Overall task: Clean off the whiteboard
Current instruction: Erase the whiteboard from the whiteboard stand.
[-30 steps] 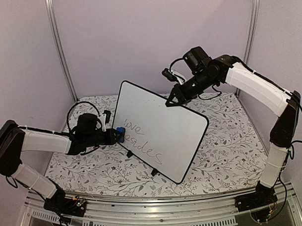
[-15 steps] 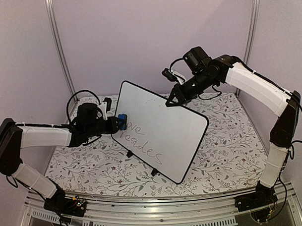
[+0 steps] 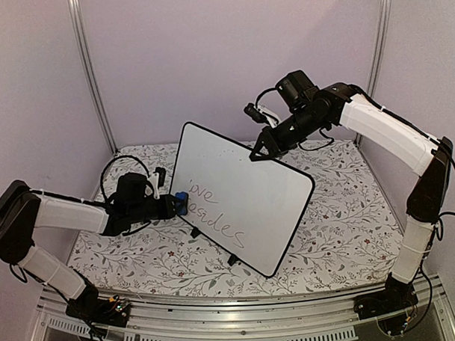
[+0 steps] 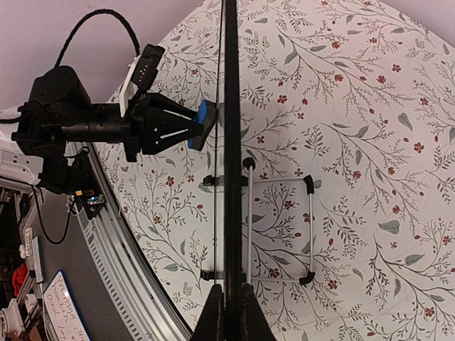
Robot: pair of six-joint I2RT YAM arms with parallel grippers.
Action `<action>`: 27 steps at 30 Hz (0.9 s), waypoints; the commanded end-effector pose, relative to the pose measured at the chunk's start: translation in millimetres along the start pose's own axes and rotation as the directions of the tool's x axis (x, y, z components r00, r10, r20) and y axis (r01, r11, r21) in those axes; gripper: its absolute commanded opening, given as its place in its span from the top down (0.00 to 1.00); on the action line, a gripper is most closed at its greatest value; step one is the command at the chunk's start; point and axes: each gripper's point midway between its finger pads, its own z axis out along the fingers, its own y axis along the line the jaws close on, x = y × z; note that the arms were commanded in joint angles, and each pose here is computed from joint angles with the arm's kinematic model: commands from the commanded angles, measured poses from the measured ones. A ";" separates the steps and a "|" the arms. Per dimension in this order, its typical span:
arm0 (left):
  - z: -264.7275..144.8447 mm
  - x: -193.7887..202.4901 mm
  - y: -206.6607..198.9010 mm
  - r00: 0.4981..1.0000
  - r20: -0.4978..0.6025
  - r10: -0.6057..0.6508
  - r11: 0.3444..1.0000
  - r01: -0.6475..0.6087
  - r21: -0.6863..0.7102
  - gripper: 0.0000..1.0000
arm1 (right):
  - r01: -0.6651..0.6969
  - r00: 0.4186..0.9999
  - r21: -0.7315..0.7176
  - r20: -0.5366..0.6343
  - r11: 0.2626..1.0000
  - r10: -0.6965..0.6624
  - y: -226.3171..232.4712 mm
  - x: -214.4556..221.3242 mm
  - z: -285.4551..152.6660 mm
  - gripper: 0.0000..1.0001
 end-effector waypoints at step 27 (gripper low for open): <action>8.8 20.8 -24.8 0.999 -0.027 0.023 0.997 -0.021 0.079 1.00 | 0.030 0.994 -0.051 -0.101 0.998 -0.035 16.6 26.5 12.7 1.00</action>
